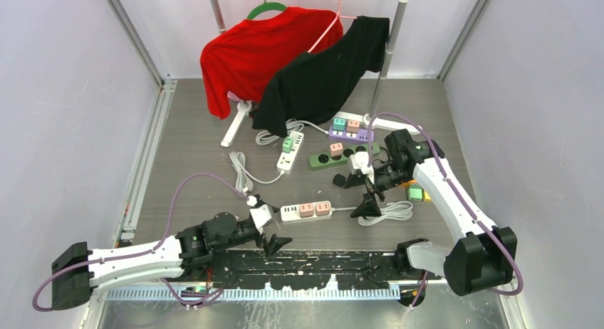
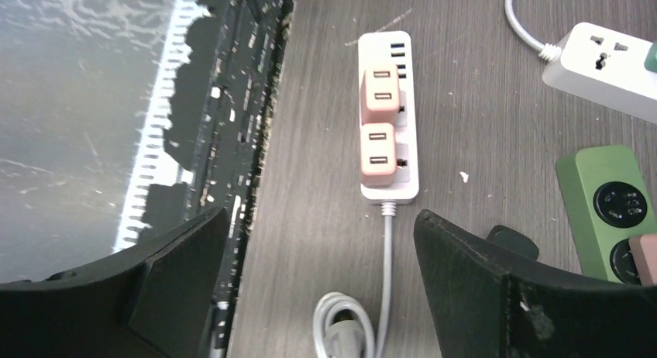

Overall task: Pull the plug off the socket
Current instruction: Move the socket to the center of the board, then remove the plug from the socket.

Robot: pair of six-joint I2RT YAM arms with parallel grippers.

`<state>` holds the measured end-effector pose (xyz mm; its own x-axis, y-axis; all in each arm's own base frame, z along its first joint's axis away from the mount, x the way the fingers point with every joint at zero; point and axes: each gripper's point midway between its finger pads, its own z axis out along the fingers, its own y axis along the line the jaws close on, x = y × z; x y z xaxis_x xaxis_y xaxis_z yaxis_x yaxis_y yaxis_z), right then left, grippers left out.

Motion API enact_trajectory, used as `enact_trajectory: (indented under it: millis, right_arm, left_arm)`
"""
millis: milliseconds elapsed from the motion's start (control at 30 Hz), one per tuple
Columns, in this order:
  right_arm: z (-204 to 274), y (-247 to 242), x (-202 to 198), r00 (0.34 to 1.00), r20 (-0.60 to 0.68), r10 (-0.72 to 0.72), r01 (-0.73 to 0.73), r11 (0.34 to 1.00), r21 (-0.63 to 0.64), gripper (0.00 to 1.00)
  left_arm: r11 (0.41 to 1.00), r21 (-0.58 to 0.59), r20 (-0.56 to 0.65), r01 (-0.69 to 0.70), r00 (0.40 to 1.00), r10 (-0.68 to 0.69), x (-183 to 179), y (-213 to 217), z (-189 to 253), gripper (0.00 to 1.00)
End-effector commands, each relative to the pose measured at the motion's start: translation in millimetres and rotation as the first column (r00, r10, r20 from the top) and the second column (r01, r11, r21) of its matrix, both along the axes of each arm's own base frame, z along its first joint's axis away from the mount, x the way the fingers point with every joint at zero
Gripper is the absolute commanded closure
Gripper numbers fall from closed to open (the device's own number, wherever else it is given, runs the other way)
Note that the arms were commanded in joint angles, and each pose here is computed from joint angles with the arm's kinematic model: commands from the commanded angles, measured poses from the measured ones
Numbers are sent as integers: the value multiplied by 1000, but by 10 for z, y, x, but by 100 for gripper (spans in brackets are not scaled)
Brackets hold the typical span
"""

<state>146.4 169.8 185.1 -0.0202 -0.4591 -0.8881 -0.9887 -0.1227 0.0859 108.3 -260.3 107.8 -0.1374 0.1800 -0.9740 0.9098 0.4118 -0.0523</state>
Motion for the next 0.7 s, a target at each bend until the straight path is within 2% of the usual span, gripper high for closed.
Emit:
enact_trajectory:
  millis: [0,100,300,433,533,633,667]
  right_arm:
    - [-224,125,331,992,127,-24,31,998,-55,7]
    - [-388,197,486,984,162,-75,96,988,-122,9]
    - [-553,359,337,990,139,6,14,990,-142,16]
    - [-630,407,314,990,137,29,-6,986,-166,23]
    - [-682,432,329,990,137,22,2,984,-176,24]
    - [-706,470,333,991,133,20,3,984,-176,28]
    - [-716,486,336,991,130,18,5,984,-176,29]
  left_arm:
    - [997,-67,175,37,984,-25,97,-130,366,1]
    - [997,-22,256,73,965,-65,119,-183,320,1]
    - [995,12,358,100,929,-98,270,-360,353,2]
    - [992,-16,329,129,937,-117,474,-467,387,12]
    - [988,-42,289,150,948,-132,576,-538,354,24]
    - [984,-42,266,174,951,-157,611,-631,310,43]
    - [982,-39,257,187,951,-171,604,-664,287,46]
